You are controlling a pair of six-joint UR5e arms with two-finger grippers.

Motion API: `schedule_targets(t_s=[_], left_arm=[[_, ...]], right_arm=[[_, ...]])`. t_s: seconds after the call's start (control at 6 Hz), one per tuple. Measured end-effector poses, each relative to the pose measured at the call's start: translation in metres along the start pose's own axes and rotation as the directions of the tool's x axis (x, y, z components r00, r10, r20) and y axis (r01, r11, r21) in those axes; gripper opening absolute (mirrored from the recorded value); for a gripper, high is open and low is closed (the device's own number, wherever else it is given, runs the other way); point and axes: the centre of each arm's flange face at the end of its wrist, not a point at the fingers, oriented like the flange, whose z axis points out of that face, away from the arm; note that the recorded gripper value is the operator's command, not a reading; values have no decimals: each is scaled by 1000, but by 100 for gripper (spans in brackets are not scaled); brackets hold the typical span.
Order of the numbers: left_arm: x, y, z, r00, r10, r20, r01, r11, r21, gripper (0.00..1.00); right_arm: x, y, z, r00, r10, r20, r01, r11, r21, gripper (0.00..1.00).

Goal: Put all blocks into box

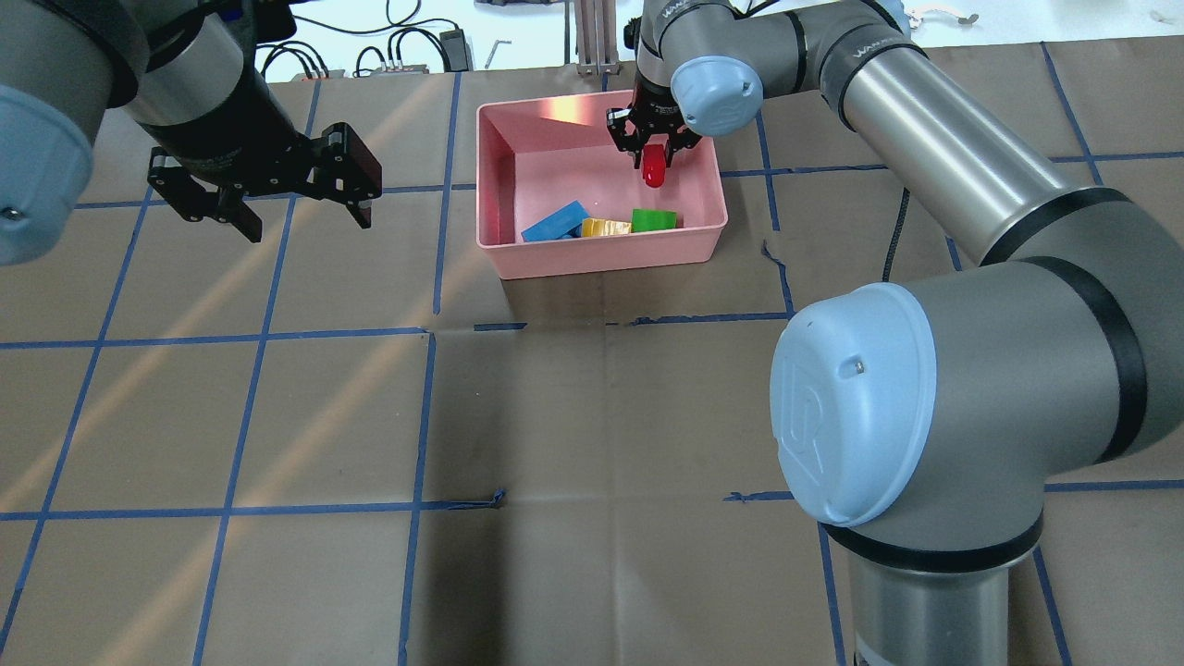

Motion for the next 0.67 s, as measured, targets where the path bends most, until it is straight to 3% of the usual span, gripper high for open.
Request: schedule_targets(t_s=[0.33,0.67], left_arm=[[-1,0,0,1000,-2,1,2,1000,2,99],[-1,0,-1,1000,-2,1,2,1000,4,99]], right_arm=[[8,9,-42,1000,11,-9,-11,1000,-18,99],[45,45,-112,999,32,-38,-36,992,-117,99]])
